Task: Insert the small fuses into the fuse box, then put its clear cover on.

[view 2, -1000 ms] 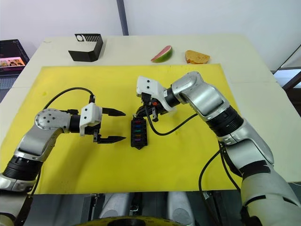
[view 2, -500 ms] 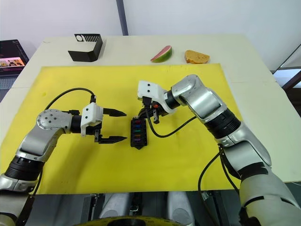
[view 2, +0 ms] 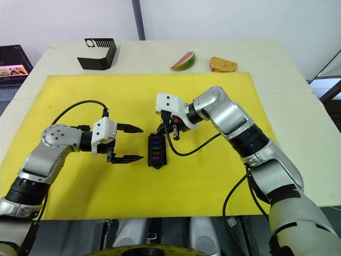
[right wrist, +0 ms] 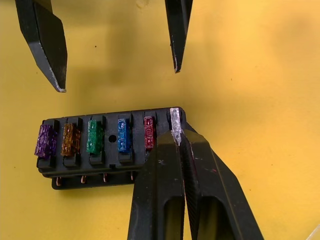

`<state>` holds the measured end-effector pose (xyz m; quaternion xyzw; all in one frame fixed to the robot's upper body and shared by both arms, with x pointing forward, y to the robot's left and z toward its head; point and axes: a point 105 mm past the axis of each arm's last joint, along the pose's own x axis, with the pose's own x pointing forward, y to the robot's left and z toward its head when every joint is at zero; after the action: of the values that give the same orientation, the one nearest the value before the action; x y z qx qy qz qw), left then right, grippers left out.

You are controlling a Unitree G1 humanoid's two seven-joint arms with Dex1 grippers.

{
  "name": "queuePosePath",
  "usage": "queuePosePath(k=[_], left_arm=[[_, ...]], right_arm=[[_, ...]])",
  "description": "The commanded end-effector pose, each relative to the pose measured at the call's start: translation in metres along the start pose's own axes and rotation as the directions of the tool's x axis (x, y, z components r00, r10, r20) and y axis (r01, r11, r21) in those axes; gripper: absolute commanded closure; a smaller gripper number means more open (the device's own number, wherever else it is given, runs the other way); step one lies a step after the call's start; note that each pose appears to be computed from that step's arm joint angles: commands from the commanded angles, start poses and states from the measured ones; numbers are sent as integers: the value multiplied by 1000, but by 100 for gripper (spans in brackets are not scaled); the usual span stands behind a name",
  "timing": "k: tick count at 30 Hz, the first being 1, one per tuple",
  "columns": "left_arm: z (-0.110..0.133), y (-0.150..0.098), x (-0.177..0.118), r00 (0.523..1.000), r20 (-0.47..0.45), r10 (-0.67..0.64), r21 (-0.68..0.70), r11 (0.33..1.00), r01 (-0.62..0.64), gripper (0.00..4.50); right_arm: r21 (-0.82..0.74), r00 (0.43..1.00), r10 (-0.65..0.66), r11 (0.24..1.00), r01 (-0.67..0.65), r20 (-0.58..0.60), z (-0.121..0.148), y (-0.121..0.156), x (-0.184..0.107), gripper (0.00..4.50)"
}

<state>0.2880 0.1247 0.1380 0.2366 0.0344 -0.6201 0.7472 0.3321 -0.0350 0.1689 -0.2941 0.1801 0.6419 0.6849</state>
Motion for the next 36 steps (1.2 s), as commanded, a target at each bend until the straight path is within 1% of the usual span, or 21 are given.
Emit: queuePosePath(k=[1, 19, 25, 31, 36], left_arm=[[6, -1, -3, 1000, 6, -2, 27, 1000, 2, 3], [5, -2, -4, 1000, -4, -8, 31, 999, 8, 3], [5, -2, -3, 1000, -3, -9, 32, 999, 9, 3], [5, -2, -3, 1000, -5, -11, 33, 999, 12, 3], [5, -2, -2, 1000, -5, -12, 33, 999, 12, 3]], right_arm=[[-46, 999, -24, 999, 26, 46, 17, -3, -9, 450], [-31, 1000, -7, 999, 7, 20, 5, 2, 0, 450], [-49, 1000, -26, 998, 25, -14, -5, 0, 4, 450], [-54, 999, -32, 998, 31, -10, -4, -1, 4, 450], [-54, 999, -22, 998, 21, -32, -11, 1, 8, 450]])
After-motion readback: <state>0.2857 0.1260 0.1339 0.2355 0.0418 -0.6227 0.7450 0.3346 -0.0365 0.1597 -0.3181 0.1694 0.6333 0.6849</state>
